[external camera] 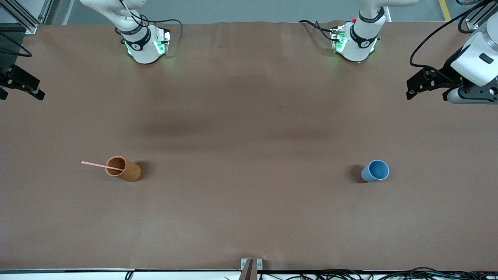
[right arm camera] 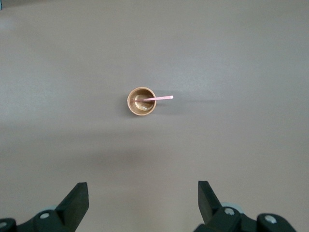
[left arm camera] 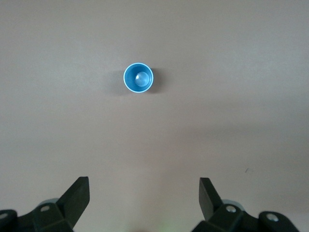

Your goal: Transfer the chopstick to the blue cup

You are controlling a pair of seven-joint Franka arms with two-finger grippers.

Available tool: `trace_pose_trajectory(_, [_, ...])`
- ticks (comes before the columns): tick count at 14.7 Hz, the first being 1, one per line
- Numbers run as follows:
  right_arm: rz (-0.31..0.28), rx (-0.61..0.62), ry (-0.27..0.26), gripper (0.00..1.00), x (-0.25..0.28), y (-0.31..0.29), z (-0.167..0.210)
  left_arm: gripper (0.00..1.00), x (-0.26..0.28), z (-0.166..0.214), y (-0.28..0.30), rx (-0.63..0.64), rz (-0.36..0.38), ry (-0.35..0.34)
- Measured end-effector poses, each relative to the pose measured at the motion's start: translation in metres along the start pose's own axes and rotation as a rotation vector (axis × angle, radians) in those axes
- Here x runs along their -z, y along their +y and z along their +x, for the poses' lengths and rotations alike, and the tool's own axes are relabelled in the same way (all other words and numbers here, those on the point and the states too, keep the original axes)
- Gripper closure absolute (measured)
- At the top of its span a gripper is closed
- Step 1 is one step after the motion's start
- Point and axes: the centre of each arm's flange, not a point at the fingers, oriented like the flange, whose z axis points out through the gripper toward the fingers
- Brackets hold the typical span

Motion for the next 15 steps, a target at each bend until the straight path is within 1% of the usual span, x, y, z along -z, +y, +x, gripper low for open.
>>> trace_pose_trajectory(6, [0.0,0.0,-0.002,0.0,0.0,0.0,0.0,0.0,0.001,0.0,0.0,0.0,0.0,0.001])
trace_pose_trajectory(7, [0.0,0.0,-0.002,0.0,-0.001,0.0,0.0,0.0,-0.001,0.001,-0.001,-0.002,0.0,-0.004])
trace_pose_trajectory(9, [0.0,-0.001,-0.003,0.0,-0.001,0.0,0.0,0.0,-0.018,0.009,-0.008,-0.03,0.002,-0.04])
trace_pose_trajectory(10, [0.0,-0.001,-0.005,0.0,-0.002,0.0,0.0,0.0,-0.036,0.02,-0.017,-0.039,0.002,-0.061])
trace_pose_trajectory(12, [0.0,-0.001,-0.006,0.0,-0.002,0.001,0.0,0.0,-0.089,0.054,-0.039,-0.027,0.003,-0.073])
trace_pose_trajectory(15, [0.0,-0.006,-0.009,0.0,-0.004,0.003,0.0,0.0,-0.196,0.099,-0.065,0.004,0.007,-0.078])
